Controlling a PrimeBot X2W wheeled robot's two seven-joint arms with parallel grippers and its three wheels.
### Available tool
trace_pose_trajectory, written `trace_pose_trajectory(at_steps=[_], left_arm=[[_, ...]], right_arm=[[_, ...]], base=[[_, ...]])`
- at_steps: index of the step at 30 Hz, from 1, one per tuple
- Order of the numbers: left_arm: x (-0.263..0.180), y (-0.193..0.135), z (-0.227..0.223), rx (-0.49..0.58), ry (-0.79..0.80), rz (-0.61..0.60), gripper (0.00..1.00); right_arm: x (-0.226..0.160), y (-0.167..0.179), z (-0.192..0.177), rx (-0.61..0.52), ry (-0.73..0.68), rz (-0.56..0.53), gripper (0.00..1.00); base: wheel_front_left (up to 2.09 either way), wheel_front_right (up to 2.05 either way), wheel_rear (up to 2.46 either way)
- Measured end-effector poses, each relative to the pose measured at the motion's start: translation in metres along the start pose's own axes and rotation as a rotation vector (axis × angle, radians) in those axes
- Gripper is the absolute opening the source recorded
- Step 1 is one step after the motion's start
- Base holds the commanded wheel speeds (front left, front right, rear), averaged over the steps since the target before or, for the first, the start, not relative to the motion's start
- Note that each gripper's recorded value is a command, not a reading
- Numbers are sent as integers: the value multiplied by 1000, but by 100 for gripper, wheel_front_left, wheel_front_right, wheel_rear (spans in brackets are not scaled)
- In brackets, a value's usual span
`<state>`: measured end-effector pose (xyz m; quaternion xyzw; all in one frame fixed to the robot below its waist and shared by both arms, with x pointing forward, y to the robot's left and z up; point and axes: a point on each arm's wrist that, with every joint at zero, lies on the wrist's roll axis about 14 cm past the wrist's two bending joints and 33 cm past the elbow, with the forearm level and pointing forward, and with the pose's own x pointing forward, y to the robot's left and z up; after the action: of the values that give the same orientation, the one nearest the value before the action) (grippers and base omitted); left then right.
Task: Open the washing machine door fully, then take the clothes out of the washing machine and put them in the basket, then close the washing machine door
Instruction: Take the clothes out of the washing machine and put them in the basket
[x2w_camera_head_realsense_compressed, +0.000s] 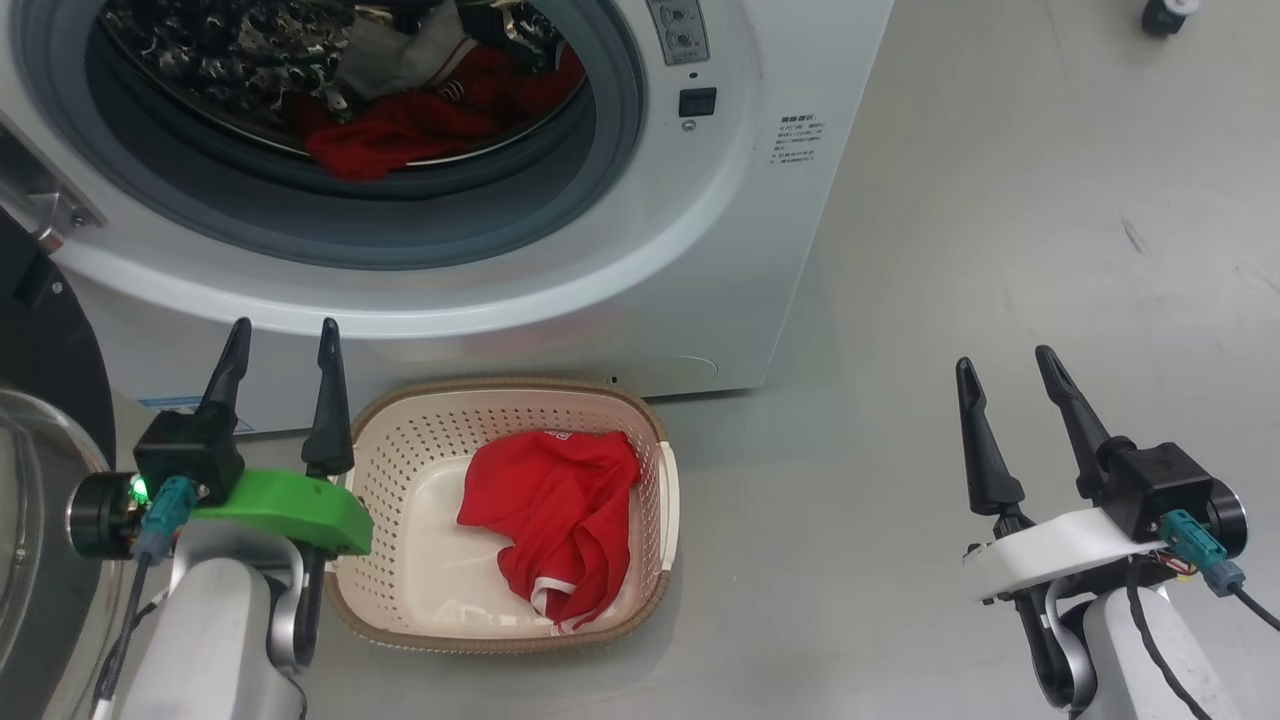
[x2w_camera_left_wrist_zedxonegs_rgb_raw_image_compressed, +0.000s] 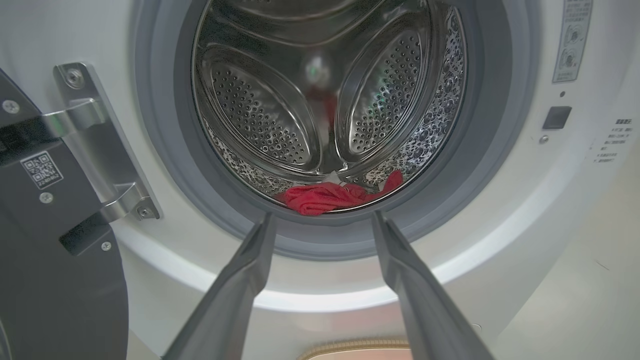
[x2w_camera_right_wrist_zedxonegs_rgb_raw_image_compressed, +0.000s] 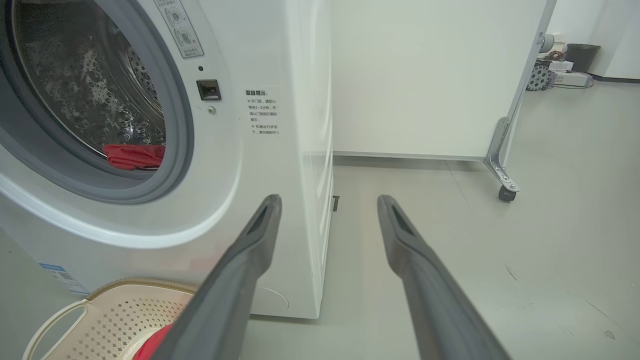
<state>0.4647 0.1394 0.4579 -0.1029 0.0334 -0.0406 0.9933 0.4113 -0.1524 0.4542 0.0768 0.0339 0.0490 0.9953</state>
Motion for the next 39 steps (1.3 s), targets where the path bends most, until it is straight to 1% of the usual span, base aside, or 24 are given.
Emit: trace_pose_trajectory(at_steps=[9,21,26,39], left_arm=[[-41,5,17,14,-48,25,100],[-89,10,7,9,-24,52,100],[-101,6,10,5,-35,44,100],[-110,6,14,2,-49,51,100]], right_arm=[[-19,4,10,-4,-22,6,100],[-41,9,13,-3,-29,5,100],[-50,10,14,-3,-34,4,100],[-52,13,17,0,-43,11,100]], base=[[0,0,0],[0,0,0],[0,0,0],[0,0,0]])
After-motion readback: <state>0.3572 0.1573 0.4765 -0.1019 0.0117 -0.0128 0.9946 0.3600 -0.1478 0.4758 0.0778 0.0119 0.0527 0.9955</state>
